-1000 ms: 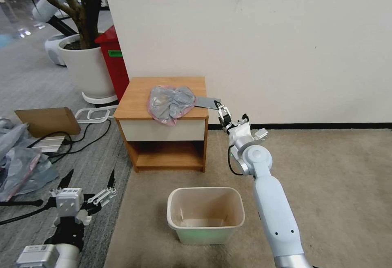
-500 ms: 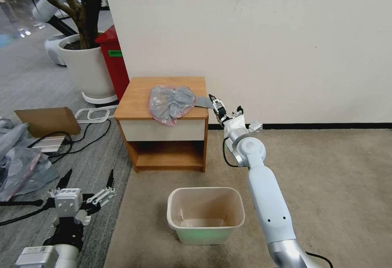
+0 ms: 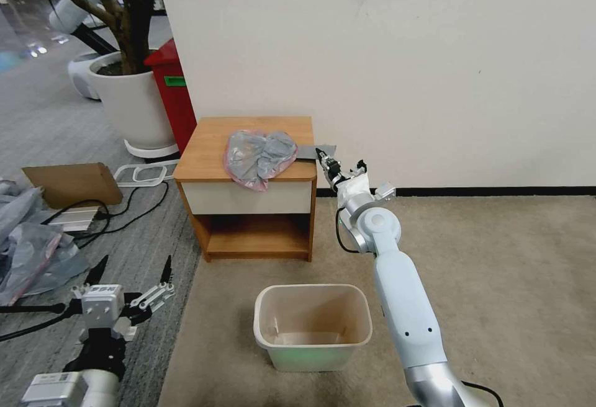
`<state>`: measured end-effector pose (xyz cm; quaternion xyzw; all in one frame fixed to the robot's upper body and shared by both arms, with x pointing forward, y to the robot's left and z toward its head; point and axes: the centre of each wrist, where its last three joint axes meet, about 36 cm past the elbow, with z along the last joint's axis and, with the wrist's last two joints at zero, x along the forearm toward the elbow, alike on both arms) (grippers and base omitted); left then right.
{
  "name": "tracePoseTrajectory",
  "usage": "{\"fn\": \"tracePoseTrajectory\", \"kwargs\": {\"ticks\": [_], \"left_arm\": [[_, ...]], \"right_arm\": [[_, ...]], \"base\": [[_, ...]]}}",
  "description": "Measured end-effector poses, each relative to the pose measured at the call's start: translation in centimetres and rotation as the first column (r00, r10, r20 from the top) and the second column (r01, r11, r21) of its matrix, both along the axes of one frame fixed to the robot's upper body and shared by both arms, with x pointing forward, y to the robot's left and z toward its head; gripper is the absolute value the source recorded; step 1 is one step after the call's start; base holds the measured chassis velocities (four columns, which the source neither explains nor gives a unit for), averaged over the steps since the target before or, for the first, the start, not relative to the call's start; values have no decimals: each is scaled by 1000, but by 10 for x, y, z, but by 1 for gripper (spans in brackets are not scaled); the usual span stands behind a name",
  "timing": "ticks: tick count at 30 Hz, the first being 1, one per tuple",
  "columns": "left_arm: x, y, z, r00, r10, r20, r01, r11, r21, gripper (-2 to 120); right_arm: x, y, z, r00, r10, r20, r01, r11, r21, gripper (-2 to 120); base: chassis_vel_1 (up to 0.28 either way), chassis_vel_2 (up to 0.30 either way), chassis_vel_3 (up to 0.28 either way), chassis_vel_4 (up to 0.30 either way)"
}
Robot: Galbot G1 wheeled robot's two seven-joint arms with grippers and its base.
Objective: Pick up the garbage bag from the table and place it over the trash can.
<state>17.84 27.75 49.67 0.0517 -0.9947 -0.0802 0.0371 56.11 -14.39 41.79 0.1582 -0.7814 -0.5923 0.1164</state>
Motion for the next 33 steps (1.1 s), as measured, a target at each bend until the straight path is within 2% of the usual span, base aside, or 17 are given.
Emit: {"fn": "tracePoseTrajectory", "kwargs": {"ticks": [5, 8, 9, 13, 14, 16, 17, 19, 21, 23, 26, 33], "left_arm": [[0, -1, 0, 1000, -1, 1, 1, 1000, -2, 100], [0, 0, 0, 1000, -4, 6, 4, 1000, 4, 100], [0, 0, 0, 1000, -4, 6, 4, 1000, 4, 100], [1, 1, 1, 1000, -5, 12, 5, 1000, 2, 100], [1, 1, 1, 1000, -5, 12, 5, 1000, 2, 100], [2, 0, 1, 1000, -5, 16, 5, 1000, -4, 100], [2, 0, 1, 1000, -5, 16, 5, 1000, -4, 100], [3, -1, 1, 1000, -5, 17, 6, 1000, -5, 100], [4, 0, 1, 1000, -9, 17, 9, 1000, -1, 100], [4, 1, 2, 1000, -10, 18, 10, 1000, 0, 100], [6, 1, 3, 1000, -12, 21, 12, 1000, -9, 100], [7, 0, 3, 1000, -12, 24, 13, 1000, -17, 100]], "right_arm": [[-10, 2, 4, 1000, 2, -7, -2, 1000, 6, 0], [-44, -7, 19, 1000, 16, 1, -16, 1000, -7, 0], [-44, -7, 19, 1000, 16, 1, -16, 1000, -7, 0], [-106, -21, 21, 998, 61, -18, -62, 995, -74, 0], [-106, -21, 21, 998, 61, -18, -62, 995, -74, 0], [-142, -24, 26, 995, 90, -49, -94, 992, -86, 0], [-142, -24, 26, 995, 90, -49, -94, 992, -86, 0], [-180, -20, 39, 991, 118, -63, -124, 988, -92, 0], [-219, -14, 50, 984, 139, -108, -149, 984, -93, 0], [-232, -12, 53, 981, 143, -132, -155, 984, -92, 0], [-280, 0, 63, 960, 151, -237, -178, 979, -99, 0], [-308, 6, 73, 938, 111, -327, -168, 974, -152, 0]], "base": [[0, 0, 0, 0], [0, 0, 0, 0], [0, 0, 0, 0], [0, 0, 0, 0], [0, 0, 0, 0], [0, 0, 0, 0], [0, 0, 0, 0], [0, 0, 0, 0], [0, 0, 0, 0], [0, 0, 0, 0], [0, 0, 0, 0], [0, 0, 0, 0]]}}
